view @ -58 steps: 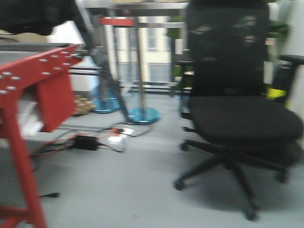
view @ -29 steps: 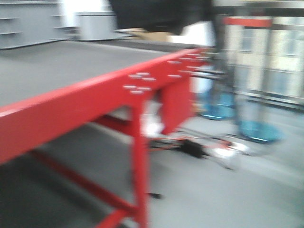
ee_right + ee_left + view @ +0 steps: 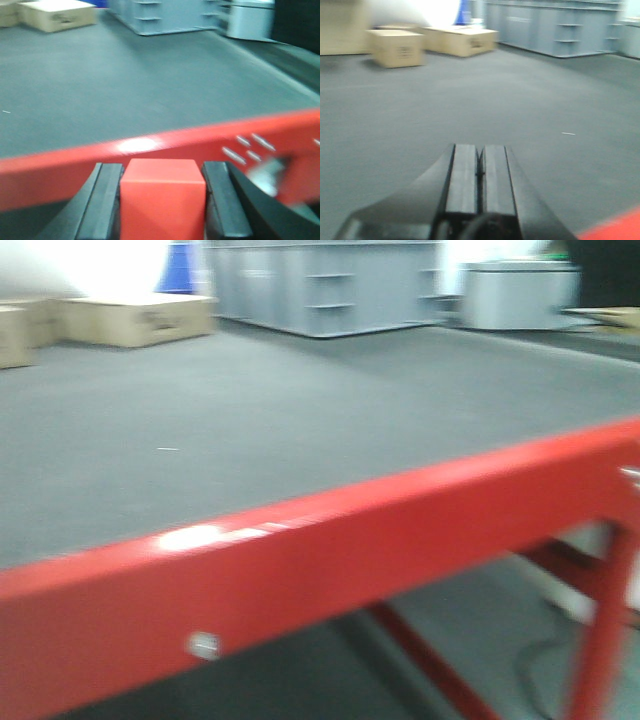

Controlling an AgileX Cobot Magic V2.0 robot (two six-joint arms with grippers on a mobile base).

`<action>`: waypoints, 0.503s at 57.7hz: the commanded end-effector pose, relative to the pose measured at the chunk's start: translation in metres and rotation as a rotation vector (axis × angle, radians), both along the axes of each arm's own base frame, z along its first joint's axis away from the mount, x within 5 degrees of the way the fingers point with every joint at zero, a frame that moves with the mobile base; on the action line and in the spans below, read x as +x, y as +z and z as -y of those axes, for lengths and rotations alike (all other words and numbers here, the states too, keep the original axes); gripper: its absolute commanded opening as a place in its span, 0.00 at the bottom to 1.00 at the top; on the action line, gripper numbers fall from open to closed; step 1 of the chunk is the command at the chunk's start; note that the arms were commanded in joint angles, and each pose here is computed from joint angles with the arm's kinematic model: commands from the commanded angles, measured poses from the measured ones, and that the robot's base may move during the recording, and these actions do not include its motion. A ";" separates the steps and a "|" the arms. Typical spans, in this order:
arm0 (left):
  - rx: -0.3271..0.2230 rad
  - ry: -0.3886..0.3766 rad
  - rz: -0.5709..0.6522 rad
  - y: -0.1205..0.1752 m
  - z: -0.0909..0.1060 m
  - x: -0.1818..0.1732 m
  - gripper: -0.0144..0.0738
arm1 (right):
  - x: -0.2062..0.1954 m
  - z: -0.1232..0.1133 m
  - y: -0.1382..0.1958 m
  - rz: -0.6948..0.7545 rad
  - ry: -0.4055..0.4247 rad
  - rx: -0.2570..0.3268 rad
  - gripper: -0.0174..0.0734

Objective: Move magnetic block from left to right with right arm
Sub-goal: 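Turn the base back toward the table near the cardboard boxes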

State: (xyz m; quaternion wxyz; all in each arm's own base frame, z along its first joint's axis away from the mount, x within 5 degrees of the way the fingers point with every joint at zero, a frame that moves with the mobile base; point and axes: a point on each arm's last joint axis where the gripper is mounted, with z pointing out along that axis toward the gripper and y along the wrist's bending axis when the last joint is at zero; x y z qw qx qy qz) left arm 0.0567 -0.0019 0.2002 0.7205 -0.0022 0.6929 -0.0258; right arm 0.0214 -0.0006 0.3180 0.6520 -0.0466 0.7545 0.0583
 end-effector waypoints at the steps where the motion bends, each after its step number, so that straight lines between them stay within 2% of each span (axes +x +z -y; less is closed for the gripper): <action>1: -0.014 0.002 0.089 0.007 0.000 -0.001 0.02 | 0.001 0.000 0.014 0.094 0.001 0.004 0.44; 29: -0.014 0.002 0.089 0.007 0.000 -0.001 0.02 | 0.001 0.000 0.014 0.094 0.001 0.004 0.44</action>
